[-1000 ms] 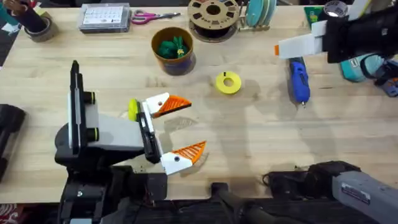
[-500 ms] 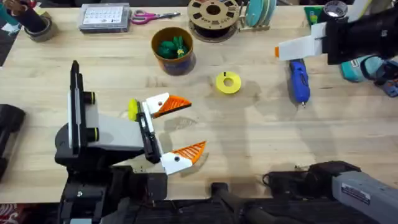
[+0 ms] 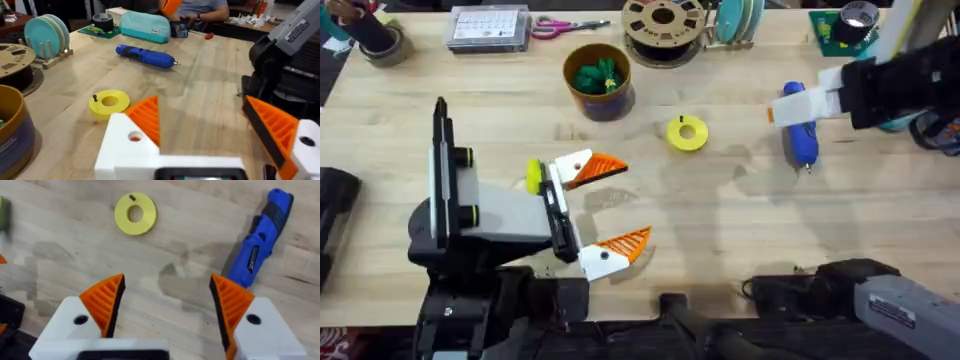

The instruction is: Pick up the gripper from the table and insert it into the empty holder that is missing its gripper. Then pick up a screw, insert it into the mounting hole, and use the screwdriver to tighten it. Finally, clean up the table by picking up the vegetable and placing it into the bucket.

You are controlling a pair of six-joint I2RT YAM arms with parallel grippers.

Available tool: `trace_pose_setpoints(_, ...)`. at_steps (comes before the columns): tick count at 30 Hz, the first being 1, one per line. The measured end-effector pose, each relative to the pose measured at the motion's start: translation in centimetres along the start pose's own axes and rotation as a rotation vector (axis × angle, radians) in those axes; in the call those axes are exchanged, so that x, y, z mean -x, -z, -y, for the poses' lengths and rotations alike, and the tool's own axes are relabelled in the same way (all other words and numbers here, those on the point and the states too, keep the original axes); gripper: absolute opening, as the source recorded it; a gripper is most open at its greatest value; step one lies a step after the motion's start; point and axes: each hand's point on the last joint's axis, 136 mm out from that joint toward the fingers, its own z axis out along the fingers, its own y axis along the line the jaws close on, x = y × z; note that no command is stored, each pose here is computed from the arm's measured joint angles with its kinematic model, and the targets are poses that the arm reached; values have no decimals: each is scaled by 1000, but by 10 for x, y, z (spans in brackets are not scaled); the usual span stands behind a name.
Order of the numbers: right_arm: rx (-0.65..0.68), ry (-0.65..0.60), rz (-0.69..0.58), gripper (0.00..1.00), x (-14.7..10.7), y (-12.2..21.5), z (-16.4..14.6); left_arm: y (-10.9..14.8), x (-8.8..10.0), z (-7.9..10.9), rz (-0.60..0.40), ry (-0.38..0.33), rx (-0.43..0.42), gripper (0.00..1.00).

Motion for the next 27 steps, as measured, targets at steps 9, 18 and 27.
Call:
trace_pose_setpoints(9,-30,68,-30,996,-5,-3,-11,0,0,0,0,0,0,986)
trace_pose_setpoints(18,-34,117,-109,996,5,-44,-22,0,0,0,0,0,0,985)
trace_pose_setpoints(27,-24,134,-141,996,18,-79,-28,0,0,0,0,0,0,985)
